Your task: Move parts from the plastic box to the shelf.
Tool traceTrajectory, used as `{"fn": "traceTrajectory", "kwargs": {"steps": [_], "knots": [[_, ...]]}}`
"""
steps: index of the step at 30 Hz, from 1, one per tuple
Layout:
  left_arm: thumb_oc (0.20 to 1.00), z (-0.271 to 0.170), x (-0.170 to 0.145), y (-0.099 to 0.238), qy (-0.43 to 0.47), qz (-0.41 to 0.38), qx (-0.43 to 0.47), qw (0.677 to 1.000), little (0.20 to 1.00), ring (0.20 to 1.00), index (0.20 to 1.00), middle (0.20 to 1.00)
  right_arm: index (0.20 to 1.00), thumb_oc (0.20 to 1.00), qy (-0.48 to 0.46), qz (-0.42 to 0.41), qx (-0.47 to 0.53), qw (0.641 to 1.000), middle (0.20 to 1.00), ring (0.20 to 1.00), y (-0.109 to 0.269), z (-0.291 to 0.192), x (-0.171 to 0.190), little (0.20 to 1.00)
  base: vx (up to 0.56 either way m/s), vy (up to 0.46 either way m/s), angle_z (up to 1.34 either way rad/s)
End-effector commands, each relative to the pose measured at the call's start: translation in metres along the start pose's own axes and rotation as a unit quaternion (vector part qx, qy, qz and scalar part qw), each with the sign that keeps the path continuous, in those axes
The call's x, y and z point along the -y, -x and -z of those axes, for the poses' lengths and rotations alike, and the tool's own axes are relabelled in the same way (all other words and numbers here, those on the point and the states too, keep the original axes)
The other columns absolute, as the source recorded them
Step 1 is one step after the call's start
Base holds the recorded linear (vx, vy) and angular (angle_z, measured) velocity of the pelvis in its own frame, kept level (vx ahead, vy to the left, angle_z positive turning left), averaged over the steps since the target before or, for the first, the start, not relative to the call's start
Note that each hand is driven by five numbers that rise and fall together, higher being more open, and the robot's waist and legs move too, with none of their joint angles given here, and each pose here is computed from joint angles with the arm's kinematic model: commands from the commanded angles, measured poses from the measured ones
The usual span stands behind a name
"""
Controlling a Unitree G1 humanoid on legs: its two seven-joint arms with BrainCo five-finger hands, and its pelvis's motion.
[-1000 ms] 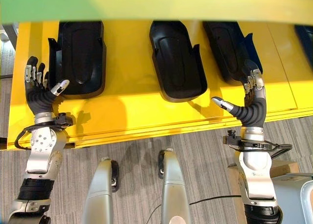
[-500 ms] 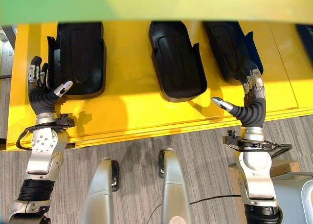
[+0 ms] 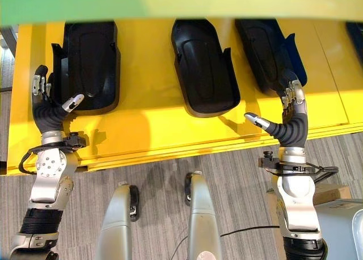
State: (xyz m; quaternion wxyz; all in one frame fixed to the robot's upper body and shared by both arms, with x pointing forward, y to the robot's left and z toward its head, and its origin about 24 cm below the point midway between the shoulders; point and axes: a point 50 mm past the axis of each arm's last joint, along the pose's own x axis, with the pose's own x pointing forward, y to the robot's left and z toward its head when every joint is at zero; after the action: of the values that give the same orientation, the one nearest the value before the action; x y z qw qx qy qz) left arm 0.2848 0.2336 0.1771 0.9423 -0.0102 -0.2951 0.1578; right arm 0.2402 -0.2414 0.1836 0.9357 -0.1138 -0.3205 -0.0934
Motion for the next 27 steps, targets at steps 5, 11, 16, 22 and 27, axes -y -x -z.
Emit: {"fn": "traceTrajectory", "kwargs": {"steps": [5, 11, 16, 22, 27], "knots": [[1.0, -0.001, 0.016, 0.006, 0.009, 0.046, 0.002, 0.999, 1.0, 1.0, 1.0, 1.0, 1.0, 1.0, 0.003, 0.008, 0.061, 0.998, 1.0, 1.0, -0.007, -0.021, 0.002, 1.0, 0.0, 0.0, 0.0], [1.0, -0.005, 0.024, 0.005, 0.016, 0.068, 0.01, 0.998, 1.0, 1.0, 1.0, 1.0, 1.0, 1.0, 0.003, 0.007, 0.061, 0.998, 1.0, 1.0, -0.007, -0.021, 0.001, 1.0, 0.0, 0.0, 0.0], [1.0, -0.007, 0.031, 0.006, 0.02, 0.088, 0.013, 0.996, 1.0, 1.0, 1.0, 1.0, 1.0, 1.0, 0.006, 0.004, 0.063, 0.998, 1.0, 1.0, -0.007, -0.022, 0.001, 1.0, 0.0, 0.0, 0.0], [1.0, -0.009, 0.032, 0.005, 0.022, 0.09, 0.018, 0.996, 1.0, 1.0, 1.0, 1.0, 1.0, 1.0, 0.007, 0.002, 0.063, 0.998, 1.0, 1.0, -0.007, -0.022, 0.0, 1.0, 0.0, 0.0, 0.0], [1.0, -0.01, 0.032, 0.004, 0.024, 0.088, 0.021, 0.996, 1.0, 1.0, 1.0, 1.0, 1.0, 1.0, 0.008, -0.002, 0.064, 0.998, 1.0, 1.0, -0.008, -0.022, 0.0, 1.0, 0.0, 0.0, 0.0]]}}
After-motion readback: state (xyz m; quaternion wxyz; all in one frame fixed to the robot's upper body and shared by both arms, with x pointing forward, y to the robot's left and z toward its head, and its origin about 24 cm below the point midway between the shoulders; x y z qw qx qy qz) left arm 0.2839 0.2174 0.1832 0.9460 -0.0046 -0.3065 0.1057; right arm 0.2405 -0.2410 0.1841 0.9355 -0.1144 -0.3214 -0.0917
